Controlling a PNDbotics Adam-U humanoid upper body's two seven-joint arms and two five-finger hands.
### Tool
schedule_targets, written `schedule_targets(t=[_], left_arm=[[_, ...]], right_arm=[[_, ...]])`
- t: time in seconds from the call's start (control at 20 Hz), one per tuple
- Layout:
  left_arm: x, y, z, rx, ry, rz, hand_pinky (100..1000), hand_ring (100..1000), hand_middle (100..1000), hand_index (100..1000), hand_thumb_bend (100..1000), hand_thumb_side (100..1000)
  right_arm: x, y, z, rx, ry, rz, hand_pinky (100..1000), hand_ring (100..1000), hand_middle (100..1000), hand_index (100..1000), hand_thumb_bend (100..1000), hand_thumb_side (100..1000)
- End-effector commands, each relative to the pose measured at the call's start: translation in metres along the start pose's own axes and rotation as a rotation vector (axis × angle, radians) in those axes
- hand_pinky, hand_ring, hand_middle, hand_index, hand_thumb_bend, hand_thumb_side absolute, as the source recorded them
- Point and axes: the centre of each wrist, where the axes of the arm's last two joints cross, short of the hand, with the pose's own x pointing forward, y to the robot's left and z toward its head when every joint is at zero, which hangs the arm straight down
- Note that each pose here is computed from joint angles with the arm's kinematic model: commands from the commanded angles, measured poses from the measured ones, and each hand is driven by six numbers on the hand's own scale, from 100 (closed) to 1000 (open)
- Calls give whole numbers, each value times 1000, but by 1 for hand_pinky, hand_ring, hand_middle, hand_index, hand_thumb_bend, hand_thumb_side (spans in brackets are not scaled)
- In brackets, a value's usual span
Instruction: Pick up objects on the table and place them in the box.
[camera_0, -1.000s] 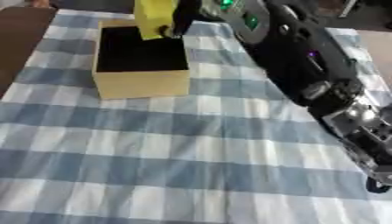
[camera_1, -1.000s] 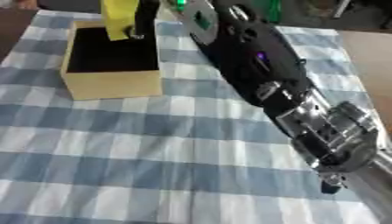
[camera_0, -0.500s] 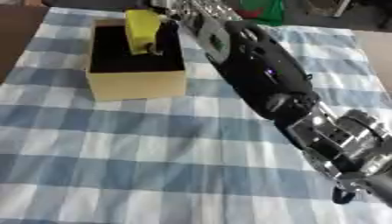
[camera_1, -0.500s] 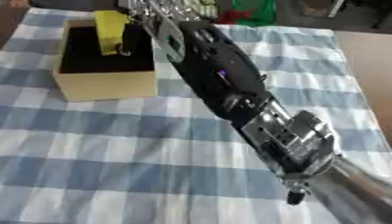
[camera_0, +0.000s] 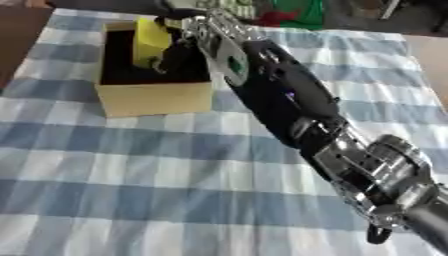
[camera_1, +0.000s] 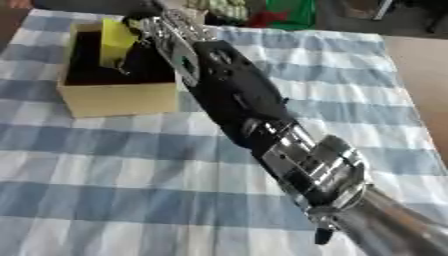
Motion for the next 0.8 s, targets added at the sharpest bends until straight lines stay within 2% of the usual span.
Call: schedule_targets(t=[0.05, 0.25, 0.45, 0.55, 0.8], left_arm=[[5, 3, -5, 6, -22, 7, 947, 702, 520, 724, 100, 263], [5, 3, -5, 5, -21, 6, 946, 702, 520, 725, 100, 262], [5, 2, -5, 4, -24, 8, 946, 702, 520, 725, 100, 259], [5, 2, -5, 2, -25, 9, 945, 701, 519, 725, 100, 259], [6, 2, -5, 3, -26, 10, 946, 701, 520, 724, 100, 262]], right_arm=[[2, -21, 7, -60, -10, 27, 1000, 1000, 935, 1000, 299, 533], [-2, -23, 7, -99, 19, 53, 1000, 1000, 928, 1000, 330, 513], [-4, -22, 6, -90, 23, 64, 1000, 1000, 964, 1000, 319, 544], [-5, -24, 7, -85, 14, 64, 1000, 1000, 949, 1000, 339, 500], [-2, -33, 13, -103, -25, 31, 1000, 1000, 929, 1000, 262, 486]])
